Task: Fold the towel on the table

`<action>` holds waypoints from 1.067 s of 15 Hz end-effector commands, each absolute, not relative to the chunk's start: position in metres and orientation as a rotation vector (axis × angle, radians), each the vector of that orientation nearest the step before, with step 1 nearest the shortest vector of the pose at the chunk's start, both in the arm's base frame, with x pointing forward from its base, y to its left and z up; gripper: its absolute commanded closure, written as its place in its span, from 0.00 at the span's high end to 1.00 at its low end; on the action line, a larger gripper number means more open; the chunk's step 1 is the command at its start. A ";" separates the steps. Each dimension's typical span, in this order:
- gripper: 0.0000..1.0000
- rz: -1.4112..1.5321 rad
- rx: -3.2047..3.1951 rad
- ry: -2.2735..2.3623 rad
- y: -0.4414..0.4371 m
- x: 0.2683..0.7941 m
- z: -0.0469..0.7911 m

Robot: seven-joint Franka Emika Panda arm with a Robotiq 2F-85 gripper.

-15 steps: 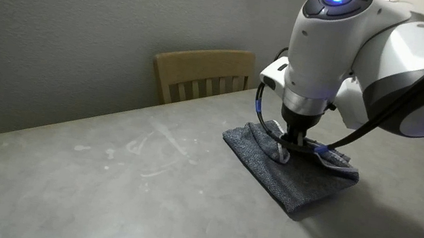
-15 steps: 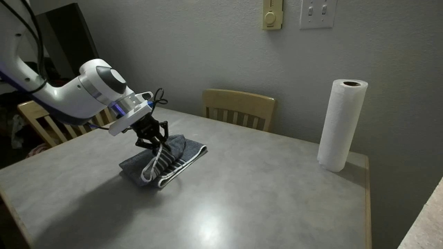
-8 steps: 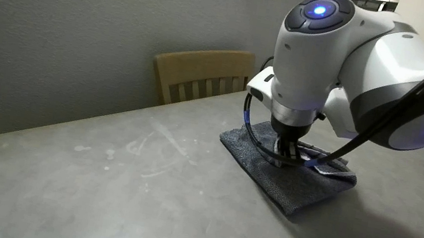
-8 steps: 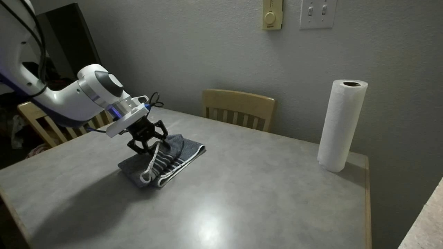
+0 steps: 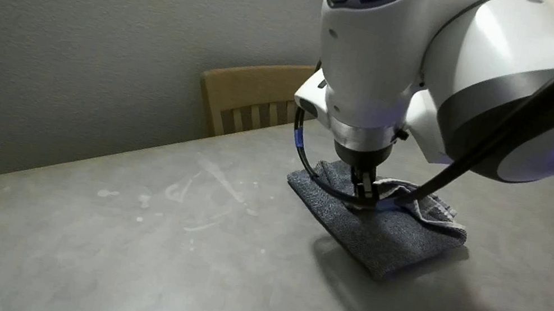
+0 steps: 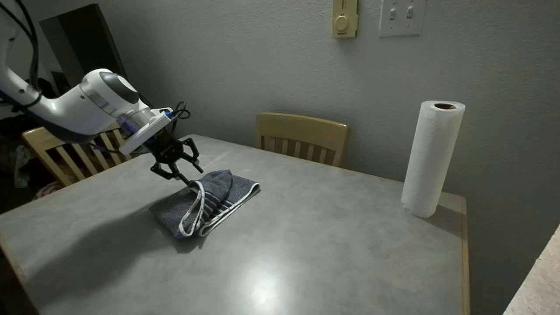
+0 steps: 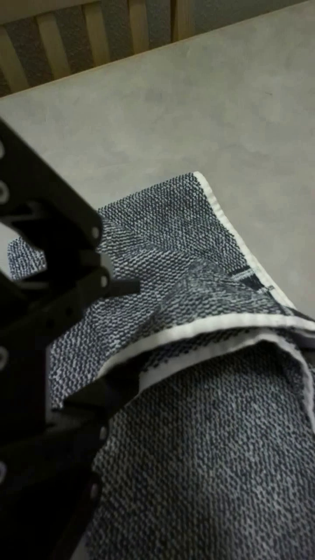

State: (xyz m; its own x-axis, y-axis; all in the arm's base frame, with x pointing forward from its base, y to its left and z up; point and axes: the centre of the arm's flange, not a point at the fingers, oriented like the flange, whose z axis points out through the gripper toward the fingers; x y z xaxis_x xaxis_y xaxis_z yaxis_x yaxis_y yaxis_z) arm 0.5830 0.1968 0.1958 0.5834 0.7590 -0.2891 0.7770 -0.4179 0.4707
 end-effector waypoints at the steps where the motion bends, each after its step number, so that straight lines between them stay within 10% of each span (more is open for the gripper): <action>1: 0.21 -0.084 2.354 1.115 0.207 0.586 0.206; 5: 0.00 -0.165 2.606 0.916 0.212 0.578 0.206; 16: 0.00 -0.123 2.759 0.563 0.194 0.562 0.184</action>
State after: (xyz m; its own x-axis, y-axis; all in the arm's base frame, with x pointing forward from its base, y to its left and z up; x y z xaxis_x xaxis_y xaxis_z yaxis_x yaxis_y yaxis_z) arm 0.5722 0.2045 0.1905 0.9139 0.3693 -0.1686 0.4030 -0.8755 0.2666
